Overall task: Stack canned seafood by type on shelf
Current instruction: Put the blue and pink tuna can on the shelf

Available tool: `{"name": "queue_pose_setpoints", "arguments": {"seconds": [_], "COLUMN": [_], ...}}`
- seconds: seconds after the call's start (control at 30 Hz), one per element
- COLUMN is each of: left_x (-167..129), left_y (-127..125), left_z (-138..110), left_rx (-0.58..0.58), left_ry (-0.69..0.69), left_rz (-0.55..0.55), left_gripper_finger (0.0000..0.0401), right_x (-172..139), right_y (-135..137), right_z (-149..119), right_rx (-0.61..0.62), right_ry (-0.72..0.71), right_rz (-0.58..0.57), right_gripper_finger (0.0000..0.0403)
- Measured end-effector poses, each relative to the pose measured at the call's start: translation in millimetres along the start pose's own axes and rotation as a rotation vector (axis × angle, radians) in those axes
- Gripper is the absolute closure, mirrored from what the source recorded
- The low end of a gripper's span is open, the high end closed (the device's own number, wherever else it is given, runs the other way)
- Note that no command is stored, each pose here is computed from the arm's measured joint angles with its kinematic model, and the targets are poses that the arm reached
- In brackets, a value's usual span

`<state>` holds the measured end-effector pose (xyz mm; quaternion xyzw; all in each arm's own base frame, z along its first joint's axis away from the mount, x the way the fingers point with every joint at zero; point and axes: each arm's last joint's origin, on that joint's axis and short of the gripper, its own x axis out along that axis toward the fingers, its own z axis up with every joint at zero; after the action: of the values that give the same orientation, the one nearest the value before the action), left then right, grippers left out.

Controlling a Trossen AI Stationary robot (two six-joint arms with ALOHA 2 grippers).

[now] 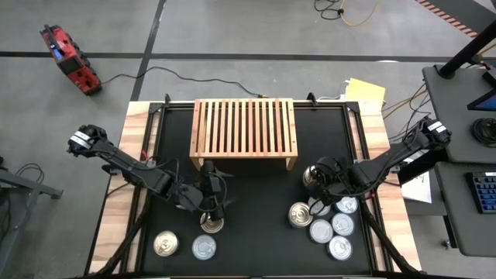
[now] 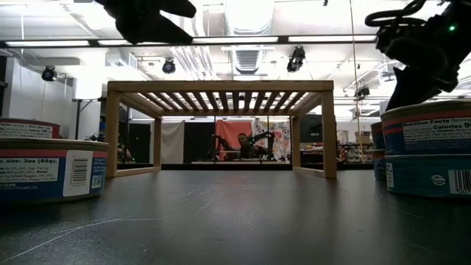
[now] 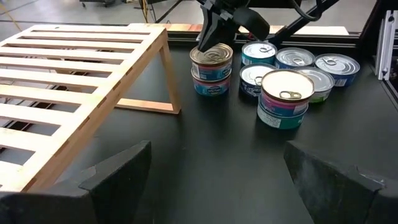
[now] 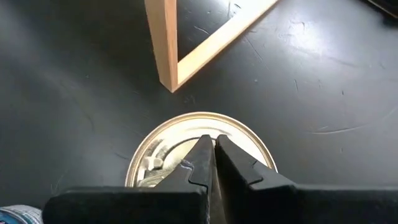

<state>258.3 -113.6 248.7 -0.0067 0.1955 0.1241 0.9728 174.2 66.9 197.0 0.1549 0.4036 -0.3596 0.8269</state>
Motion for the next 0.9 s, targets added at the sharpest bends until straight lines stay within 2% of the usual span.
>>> {"name": "queue_pose_setpoints", "arguments": {"seconds": [0.57, 0.8, 0.9], "left_x": [0.0, 0.0, 0.0], "left_y": [0.0, -0.2, -0.2], "left_z": [0.1, 0.1, 0.0], "left_rx": [-0.001, -0.001, -0.001], "left_ry": [-0.001, -0.001, -0.001], "left_rz": [-0.001, -0.002, -0.002], "left_gripper_finger": [0.0050, 0.0050, 0.0050], "right_x": [19.6, 19.1, 18.7], "right_y": [26.1, 39.7, 46.0], "right_z": [-5.3, -0.5, 2.1], "right_rx": [-0.034, -0.036, -0.076], "right_ry": [-0.021, -0.049, -0.075], "right_rz": [0.043, 0.170, 0.224], "right_gripper_finger": [0.0390, 0.0390, 0.0390]}}
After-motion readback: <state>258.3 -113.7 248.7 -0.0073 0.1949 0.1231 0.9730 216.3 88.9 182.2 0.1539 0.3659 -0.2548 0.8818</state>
